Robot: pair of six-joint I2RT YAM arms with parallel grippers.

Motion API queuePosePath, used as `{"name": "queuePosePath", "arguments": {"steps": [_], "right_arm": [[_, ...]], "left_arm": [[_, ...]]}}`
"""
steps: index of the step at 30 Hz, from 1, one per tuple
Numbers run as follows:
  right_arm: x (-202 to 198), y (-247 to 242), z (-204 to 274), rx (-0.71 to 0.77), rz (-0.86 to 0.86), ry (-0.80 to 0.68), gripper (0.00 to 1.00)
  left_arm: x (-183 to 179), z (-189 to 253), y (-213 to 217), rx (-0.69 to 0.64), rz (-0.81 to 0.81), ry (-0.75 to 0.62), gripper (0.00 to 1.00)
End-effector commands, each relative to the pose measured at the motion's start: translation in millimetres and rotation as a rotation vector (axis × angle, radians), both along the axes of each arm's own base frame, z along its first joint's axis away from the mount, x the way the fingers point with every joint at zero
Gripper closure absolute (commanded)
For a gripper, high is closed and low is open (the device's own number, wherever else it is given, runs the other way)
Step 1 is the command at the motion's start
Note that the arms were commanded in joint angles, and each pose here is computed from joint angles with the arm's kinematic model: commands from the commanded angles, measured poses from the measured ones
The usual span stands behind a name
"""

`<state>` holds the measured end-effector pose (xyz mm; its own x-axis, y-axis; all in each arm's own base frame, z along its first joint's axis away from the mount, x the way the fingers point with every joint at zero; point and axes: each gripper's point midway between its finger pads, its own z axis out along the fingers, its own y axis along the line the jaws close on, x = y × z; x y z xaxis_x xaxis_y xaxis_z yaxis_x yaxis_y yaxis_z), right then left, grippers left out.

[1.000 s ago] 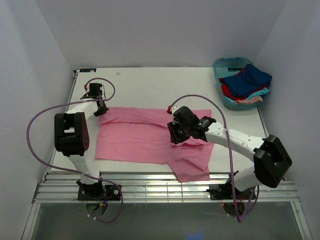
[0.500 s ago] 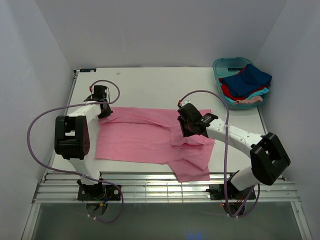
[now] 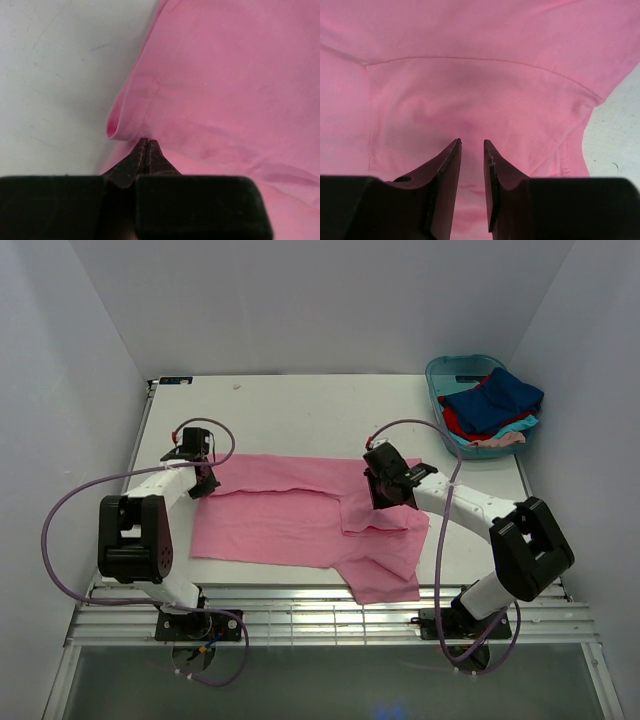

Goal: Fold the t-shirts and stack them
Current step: Fold the flattened tshirt in 1/3 of the way

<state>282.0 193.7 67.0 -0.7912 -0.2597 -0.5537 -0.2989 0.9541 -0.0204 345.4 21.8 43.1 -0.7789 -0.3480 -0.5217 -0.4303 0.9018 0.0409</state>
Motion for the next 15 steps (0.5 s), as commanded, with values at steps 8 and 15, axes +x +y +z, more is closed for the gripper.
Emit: {"name": "queuePosePath", "arguments": {"steps": [8, 15], "right_arm": [[59, -3, 20, 0.069, -0.083, -0.096, 0.69], [89, -35, 13, 0.066, -0.202, -0.087, 0.7]], "left_arm": [[7, 38, 5, 0.015, 0.041, -0.077, 1.0], [50, 49, 0, -0.009, 0.032, -0.133, 1.0]]}}
